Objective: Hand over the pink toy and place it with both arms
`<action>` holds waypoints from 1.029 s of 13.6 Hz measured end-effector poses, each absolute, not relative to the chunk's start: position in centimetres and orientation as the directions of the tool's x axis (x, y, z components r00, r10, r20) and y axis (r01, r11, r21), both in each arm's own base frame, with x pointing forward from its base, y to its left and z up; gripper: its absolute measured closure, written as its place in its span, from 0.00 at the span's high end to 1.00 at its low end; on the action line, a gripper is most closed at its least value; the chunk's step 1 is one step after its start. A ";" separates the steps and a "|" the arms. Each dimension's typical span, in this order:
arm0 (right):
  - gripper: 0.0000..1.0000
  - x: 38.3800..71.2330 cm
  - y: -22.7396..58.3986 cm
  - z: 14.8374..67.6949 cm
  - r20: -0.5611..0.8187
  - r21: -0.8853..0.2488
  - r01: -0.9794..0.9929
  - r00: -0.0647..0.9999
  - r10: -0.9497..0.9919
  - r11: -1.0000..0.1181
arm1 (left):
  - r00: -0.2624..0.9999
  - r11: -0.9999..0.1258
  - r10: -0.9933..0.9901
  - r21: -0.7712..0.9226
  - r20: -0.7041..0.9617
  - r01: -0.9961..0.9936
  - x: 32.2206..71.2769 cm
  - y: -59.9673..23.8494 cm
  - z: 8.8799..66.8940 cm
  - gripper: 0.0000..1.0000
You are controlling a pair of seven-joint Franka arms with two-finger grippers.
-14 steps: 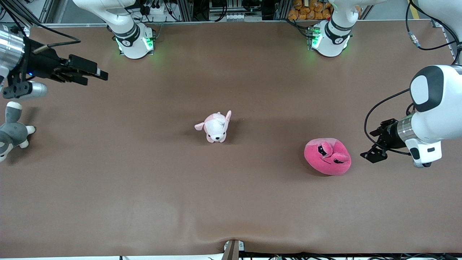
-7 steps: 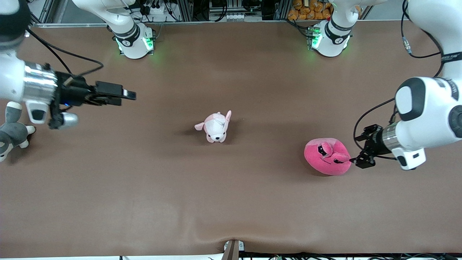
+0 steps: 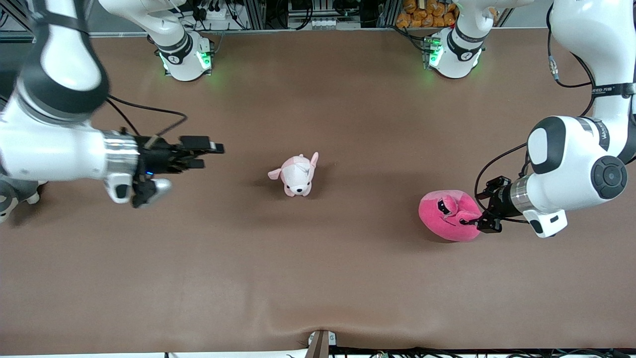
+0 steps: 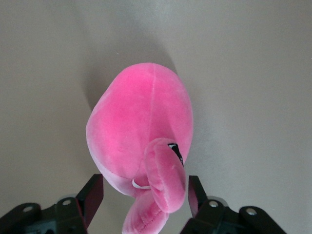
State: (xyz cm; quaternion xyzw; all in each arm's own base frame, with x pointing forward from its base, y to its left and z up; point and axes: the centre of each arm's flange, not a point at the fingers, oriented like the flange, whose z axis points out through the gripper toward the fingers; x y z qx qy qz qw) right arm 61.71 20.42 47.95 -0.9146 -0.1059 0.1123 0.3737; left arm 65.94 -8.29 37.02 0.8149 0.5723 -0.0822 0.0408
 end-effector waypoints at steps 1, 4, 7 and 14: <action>1.00 62.1 21.9 46.9 -0.111 -0.716 0.108 0.957 0.266 -0.690 | 0.332 -0.343 0.926 -0.030 -0.181 0.939 65.9 -8.6 36.9 0.72; 1.00 62.6 23.5 46.0 -0.101 -0.747 0.087 0.965 0.242 -0.659 | 0.334 -0.346 0.925 -0.034 -0.182 0.938 65.9 -9.1 36.5 0.67; 1.00 62.7 22.9 46.2 -0.108 -0.754 0.079 0.964 0.242 -0.652 | 0.339 -0.350 0.923 -0.034 -0.182 0.936 65.8 -9.5 36.5 0.52; 1.00 61.8 23.2 46.3 -0.266 -0.732 -0.071 0.945 0.188 -0.678 | 0.313 -0.324 0.929 -0.027 -0.200 0.946 65.8 -11.5 37.0 0.10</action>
